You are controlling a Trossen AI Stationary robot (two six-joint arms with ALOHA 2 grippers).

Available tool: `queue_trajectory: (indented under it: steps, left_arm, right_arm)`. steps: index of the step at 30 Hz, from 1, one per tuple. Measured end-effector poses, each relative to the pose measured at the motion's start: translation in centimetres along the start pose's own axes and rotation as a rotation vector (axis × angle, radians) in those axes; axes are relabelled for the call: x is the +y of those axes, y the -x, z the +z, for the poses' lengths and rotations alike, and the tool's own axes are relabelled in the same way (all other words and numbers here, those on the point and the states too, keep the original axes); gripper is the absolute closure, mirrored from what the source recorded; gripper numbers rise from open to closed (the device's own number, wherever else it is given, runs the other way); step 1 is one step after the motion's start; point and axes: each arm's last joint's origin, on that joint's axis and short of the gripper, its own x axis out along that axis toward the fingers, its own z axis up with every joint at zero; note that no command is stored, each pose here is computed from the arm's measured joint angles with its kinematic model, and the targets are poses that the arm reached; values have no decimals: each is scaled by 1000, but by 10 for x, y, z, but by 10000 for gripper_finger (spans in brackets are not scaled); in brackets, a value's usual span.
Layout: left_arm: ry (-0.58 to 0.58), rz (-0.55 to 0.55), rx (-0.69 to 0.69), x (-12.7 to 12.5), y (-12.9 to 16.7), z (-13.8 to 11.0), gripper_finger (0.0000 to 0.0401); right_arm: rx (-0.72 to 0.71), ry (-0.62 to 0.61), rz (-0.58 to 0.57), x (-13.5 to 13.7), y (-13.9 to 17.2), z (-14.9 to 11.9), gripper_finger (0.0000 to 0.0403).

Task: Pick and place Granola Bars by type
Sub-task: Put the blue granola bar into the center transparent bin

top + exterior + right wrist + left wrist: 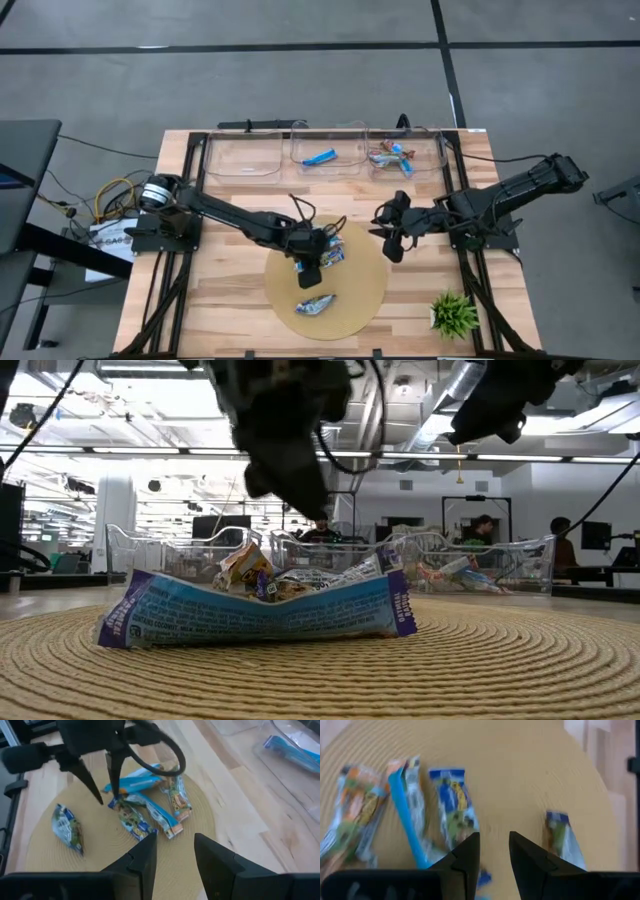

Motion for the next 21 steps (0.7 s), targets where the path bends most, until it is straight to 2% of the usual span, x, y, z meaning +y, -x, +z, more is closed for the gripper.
queue_trajectory:
  steps: [5,8,12,21]
  left_arm:
    - [-1,15,42,2,-13,-4,305]
    - [-17,-20,52,1,-22,-3,303]
    - [-11,-24,79,2,-33,-6,284]
    - [-33,80,70,6,-36,-8,242]
  right_arm:
    - [17,7,-9,-1,0,-2,280]
    - [27,10,-12,-1,0,-3,280]
    - [36,13,-13,-2,0,-3,280]
    - [40,20,-14,-2,0,-4,280]
